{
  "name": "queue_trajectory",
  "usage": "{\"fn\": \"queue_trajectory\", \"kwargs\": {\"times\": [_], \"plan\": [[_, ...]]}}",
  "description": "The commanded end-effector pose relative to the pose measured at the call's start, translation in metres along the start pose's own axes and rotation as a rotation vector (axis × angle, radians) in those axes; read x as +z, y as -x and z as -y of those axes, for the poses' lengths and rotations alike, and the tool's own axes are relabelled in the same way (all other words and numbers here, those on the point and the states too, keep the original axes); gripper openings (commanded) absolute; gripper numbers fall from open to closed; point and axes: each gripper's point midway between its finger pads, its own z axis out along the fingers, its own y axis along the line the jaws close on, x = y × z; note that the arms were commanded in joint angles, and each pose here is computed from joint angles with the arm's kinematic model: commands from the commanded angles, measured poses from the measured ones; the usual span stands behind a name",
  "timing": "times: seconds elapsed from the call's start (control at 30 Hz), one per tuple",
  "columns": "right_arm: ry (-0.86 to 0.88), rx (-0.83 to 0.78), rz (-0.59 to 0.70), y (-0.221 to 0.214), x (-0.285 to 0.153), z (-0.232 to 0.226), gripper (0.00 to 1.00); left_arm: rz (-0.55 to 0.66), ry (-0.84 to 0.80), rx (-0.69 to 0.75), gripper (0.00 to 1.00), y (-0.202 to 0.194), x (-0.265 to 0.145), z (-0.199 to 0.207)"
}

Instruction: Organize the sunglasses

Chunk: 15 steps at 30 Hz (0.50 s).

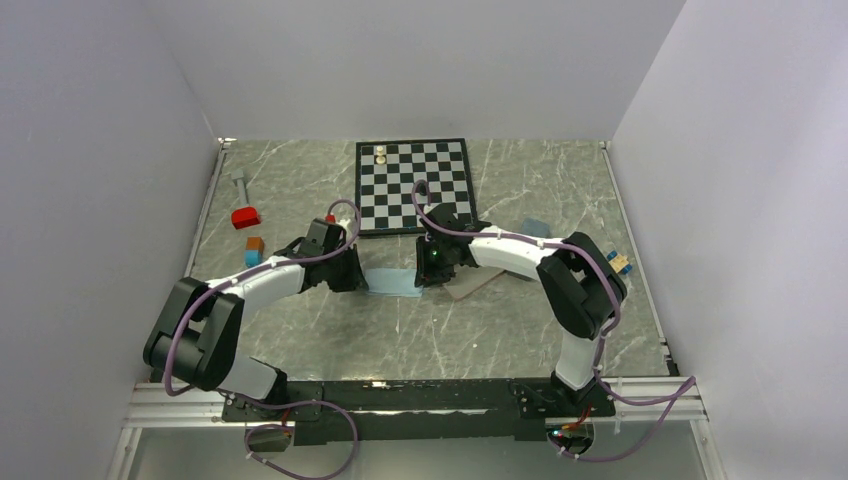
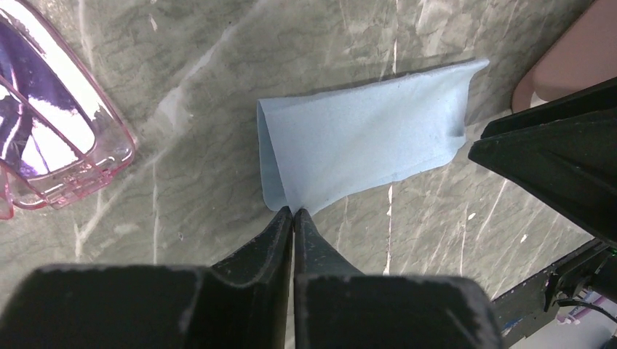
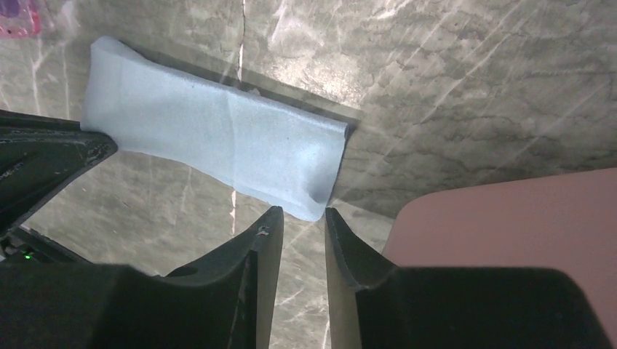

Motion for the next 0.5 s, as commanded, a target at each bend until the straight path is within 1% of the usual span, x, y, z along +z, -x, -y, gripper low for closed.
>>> {"fn": "queue_trajectory", "kwargs": {"times": [0.0,0.03,0.13,0.17,0.2,0.23,0.3,0.37,0.47], "plan": [[-0.036,-0.058,0.008,-0.002,-0.015,0.009,0.34,0.028,-0.015,0.032,0.15,0.015,-0.006,0.008],[-0.031,-0.077,0.015,0.0,-0.017,0.006,0.35,0.032,-0.017,0.034,0.22,0.016,-0.007,0.009],[0.0,-0.144,0.052,0.007,-0.024,-0.003,0.41,0.058,-0.026,0.039,0.46,0.022,-0.012,0.013],[0.017,-0.166,0.072,0.01,-0.027,-0.007,0.43,0.076,-0.028,0.042,0.58,0.025,-0.016,0.014],[0.039,-0.191,0.091,0.014,-0.031,-0.012,0.45,0.093,-0.028,0.044,0.73,0.028,-0.019,0.015],[0.065,-0.212,0.116,0.019,-0.035,-0.018,0.47,0.113,-0.031,0.049,0.83,0.032,-0.023,0.017],[0.106,-0.252,0.168,0.029,-0.046,-0.029,0.51,0.159,-0.037,0.062,0.98,0.039,-0.031,0.02],[0.137,-0.293,0.222,0.041,-0.059,-0.04,0.54,0.208,-0.04,0.08,0.99,0.046,-0.04,0.023],[0.133,-0.327,0.318,0.059,-0.079,-0.045,0.58,0.271,-0.029,0.096,0.99,0.054,-0.051,0.022]]}}
